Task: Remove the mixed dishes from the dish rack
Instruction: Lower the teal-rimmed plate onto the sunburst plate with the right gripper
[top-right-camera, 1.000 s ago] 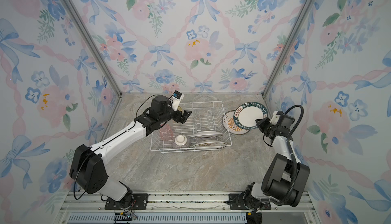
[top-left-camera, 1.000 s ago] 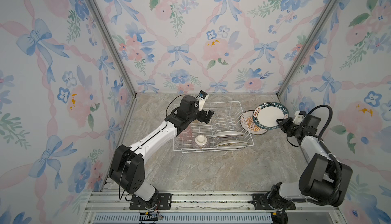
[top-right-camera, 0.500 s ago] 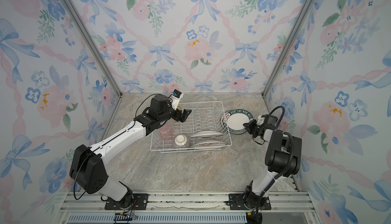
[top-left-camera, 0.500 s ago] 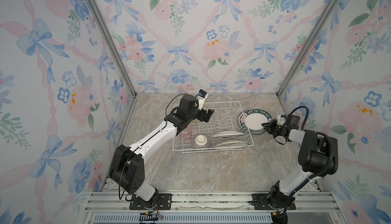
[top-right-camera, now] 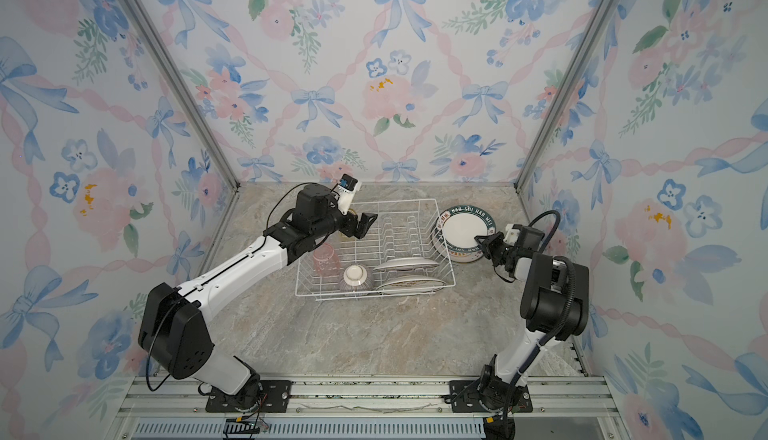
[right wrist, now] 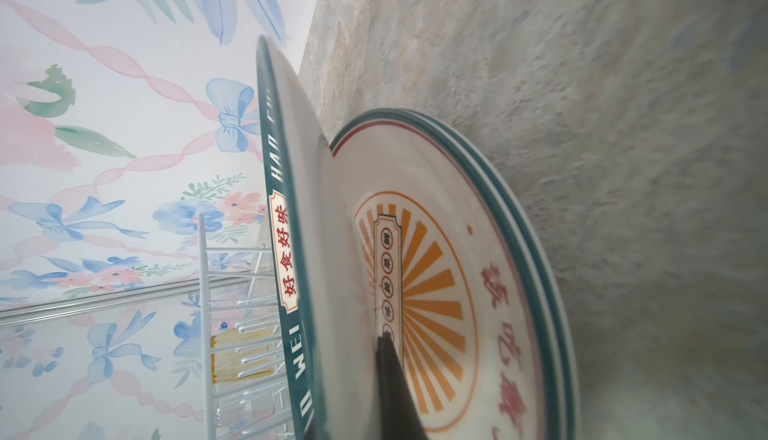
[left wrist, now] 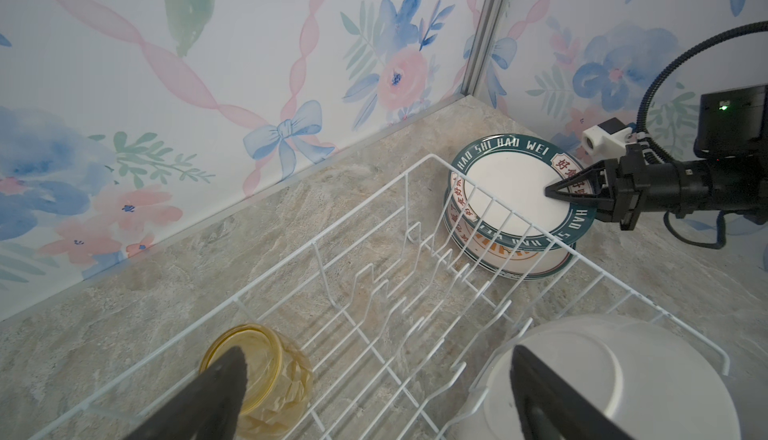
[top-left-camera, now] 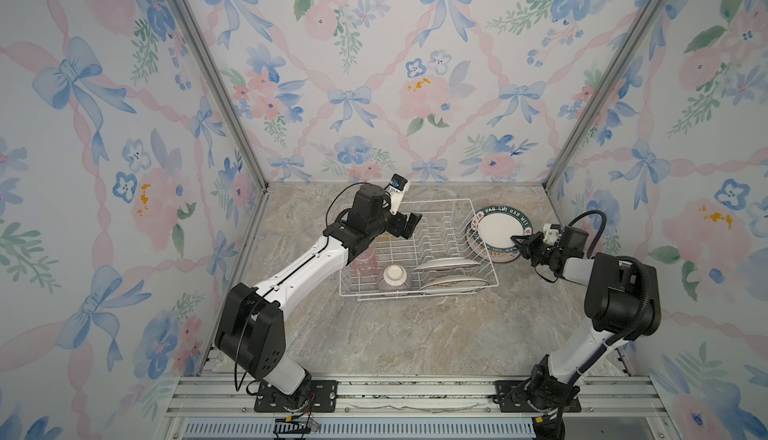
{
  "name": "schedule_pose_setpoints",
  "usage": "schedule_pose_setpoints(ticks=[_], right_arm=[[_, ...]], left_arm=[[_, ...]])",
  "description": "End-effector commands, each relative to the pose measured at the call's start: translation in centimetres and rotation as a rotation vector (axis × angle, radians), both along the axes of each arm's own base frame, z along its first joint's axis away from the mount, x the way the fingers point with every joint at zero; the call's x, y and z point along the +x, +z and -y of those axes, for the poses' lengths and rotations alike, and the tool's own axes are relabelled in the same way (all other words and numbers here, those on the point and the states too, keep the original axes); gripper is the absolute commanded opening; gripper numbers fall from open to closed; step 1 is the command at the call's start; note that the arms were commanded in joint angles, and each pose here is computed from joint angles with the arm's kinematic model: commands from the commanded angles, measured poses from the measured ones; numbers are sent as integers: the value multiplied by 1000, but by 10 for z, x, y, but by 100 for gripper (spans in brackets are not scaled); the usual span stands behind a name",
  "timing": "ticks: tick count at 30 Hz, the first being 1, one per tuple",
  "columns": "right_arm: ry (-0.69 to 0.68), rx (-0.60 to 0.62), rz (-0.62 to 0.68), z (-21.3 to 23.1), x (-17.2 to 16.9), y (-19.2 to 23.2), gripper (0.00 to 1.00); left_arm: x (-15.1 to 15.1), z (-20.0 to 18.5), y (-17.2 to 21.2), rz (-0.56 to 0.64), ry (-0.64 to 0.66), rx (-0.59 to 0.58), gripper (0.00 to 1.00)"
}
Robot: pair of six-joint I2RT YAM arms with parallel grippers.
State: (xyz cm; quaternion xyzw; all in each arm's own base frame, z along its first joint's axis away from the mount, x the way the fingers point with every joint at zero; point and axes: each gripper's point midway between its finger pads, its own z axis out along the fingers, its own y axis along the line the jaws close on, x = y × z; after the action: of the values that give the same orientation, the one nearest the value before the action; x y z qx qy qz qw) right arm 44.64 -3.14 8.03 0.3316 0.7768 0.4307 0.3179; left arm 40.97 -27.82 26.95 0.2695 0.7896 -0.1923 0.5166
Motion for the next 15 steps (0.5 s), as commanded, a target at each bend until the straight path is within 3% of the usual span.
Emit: schedule_pose_setpoints(ticks=[1,13,15], right_arm=[[42,41,68,-9,10,12,0],[61,-22,-53,-17,3,-21,0],[54,-31,-73,-15,0,-24,6]], left_arm=[[5,2,6,16,-13,-4,98],[5,3,4,9,-19,2,98],[5,3,3,6,-22,1,98]])
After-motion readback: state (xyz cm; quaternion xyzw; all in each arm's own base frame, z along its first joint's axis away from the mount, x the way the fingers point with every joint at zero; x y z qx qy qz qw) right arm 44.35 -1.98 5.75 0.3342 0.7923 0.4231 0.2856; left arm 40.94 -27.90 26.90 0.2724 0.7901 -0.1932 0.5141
